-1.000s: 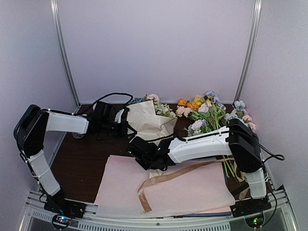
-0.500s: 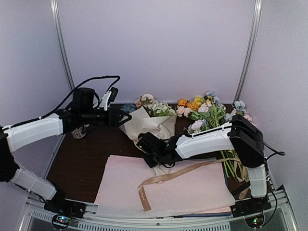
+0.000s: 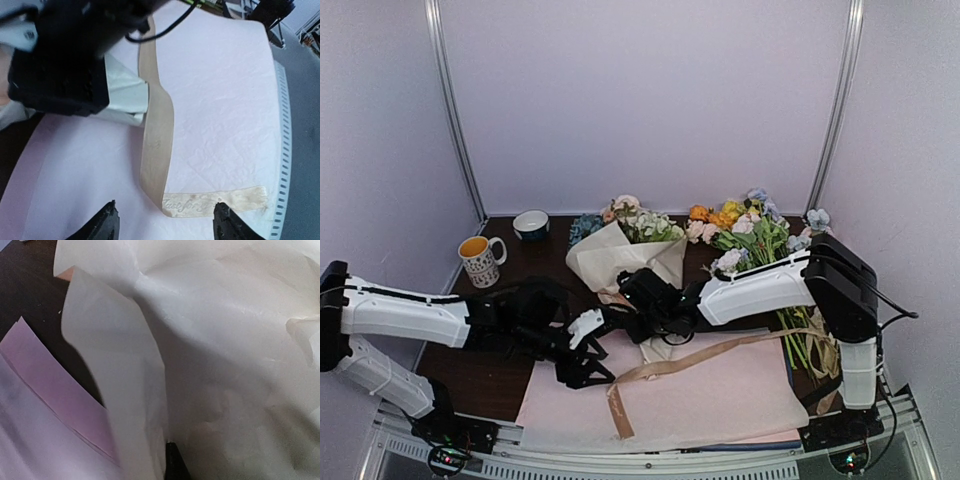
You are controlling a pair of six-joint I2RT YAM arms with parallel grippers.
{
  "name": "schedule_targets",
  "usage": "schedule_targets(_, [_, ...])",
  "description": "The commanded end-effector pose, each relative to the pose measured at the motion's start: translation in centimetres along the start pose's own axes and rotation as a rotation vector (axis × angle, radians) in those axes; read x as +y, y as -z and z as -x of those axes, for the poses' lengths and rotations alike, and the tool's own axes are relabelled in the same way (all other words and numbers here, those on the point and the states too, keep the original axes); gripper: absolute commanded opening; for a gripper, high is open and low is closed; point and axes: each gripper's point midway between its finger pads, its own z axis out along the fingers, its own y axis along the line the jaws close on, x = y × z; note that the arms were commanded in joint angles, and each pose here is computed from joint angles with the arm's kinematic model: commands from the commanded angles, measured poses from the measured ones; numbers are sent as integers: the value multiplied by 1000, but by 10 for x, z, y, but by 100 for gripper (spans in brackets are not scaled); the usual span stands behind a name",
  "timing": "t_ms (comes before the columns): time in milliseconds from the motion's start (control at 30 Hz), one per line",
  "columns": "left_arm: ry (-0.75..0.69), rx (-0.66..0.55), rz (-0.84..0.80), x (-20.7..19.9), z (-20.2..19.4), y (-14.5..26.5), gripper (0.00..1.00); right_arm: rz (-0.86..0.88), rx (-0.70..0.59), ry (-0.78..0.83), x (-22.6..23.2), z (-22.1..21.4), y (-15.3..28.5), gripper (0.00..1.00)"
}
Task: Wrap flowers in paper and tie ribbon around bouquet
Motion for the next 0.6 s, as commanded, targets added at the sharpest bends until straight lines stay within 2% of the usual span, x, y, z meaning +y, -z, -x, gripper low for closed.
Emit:
schedule_targets(0, [-97, 23, 32, 13, 6, -21, 70, 75, -50, -110, -3, 17, 9, 0])
schedule_targets(200, [-58, 130, 8, 24, -9, -60, 71, 102, -42, -161, -9, 15, 6, 0])
schedule_targets(333, [-39, 176, 14, 31, -13, -72, 63, 107, -48, -169, -11, 17, 9, 0])
schedule_targets(367, [-38, 185, 17, 32, -14, -73, 59, 110, -48, -172, -11, 17, 9, 0])
schedule_targets(433, [-36, 194, 30, 34, -16, -73, 44, 115, -53, -183, -13, 19, 10, 0])
schedule_targets(567, [-29, 165, 19, 33, -15, -65, 6, 139, -67, -208, -15, 28, 16, 0])
